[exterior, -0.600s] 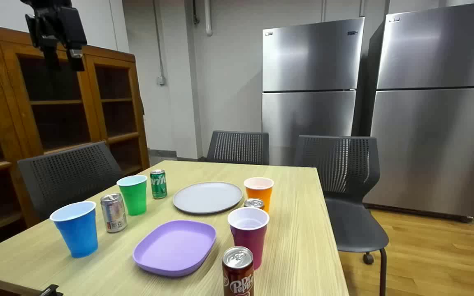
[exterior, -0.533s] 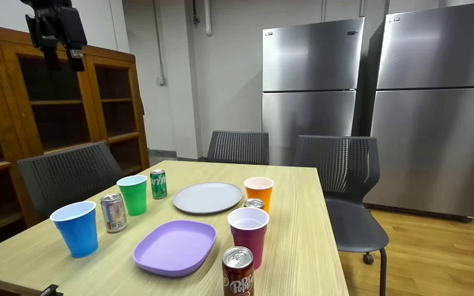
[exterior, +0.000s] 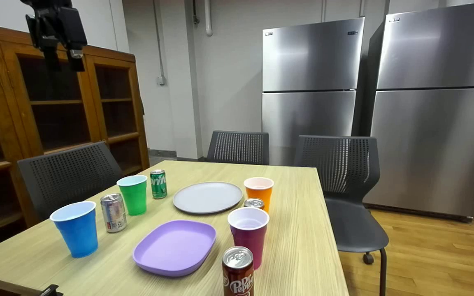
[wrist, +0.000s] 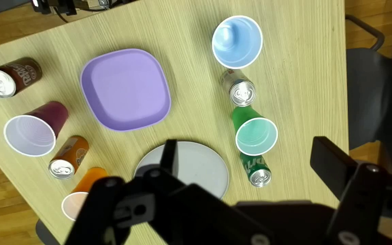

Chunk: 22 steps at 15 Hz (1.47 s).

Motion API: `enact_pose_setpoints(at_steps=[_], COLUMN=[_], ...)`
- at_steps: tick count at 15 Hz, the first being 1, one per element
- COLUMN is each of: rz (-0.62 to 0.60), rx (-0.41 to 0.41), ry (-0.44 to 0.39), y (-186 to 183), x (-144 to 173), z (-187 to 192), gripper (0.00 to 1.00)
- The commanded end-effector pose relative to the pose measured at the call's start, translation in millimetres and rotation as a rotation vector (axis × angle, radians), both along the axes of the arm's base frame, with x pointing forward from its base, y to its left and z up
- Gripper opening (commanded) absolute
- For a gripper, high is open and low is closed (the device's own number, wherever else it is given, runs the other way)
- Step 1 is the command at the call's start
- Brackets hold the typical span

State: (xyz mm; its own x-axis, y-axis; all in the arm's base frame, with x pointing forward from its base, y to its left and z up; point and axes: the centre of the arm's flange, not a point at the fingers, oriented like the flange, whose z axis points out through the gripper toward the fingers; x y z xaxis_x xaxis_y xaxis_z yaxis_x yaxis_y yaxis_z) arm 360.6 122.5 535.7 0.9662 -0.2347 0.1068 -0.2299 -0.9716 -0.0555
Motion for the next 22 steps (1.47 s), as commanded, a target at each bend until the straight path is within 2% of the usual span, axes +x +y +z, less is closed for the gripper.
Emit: enact_pose_setpoints(at_steps=[1,5,10,16,22], rz=[-0.026,-0.029,-0.001,0.01,-0.029], rx=[-0.019,-0.038,-0.062,-0.087,-0.084], ry=[-0.039,-0.106,-0.146,-0.153,-0.134], y=[6.4,13.5,10.4,-9.8,-46.3], x=[6.1,25.7,57.2,99.8,141.0], z=[-7.3,-12.4,-28.6,-52.7,-72.5], gripper=[1.0,1.0,1.0,1.0,1.0])
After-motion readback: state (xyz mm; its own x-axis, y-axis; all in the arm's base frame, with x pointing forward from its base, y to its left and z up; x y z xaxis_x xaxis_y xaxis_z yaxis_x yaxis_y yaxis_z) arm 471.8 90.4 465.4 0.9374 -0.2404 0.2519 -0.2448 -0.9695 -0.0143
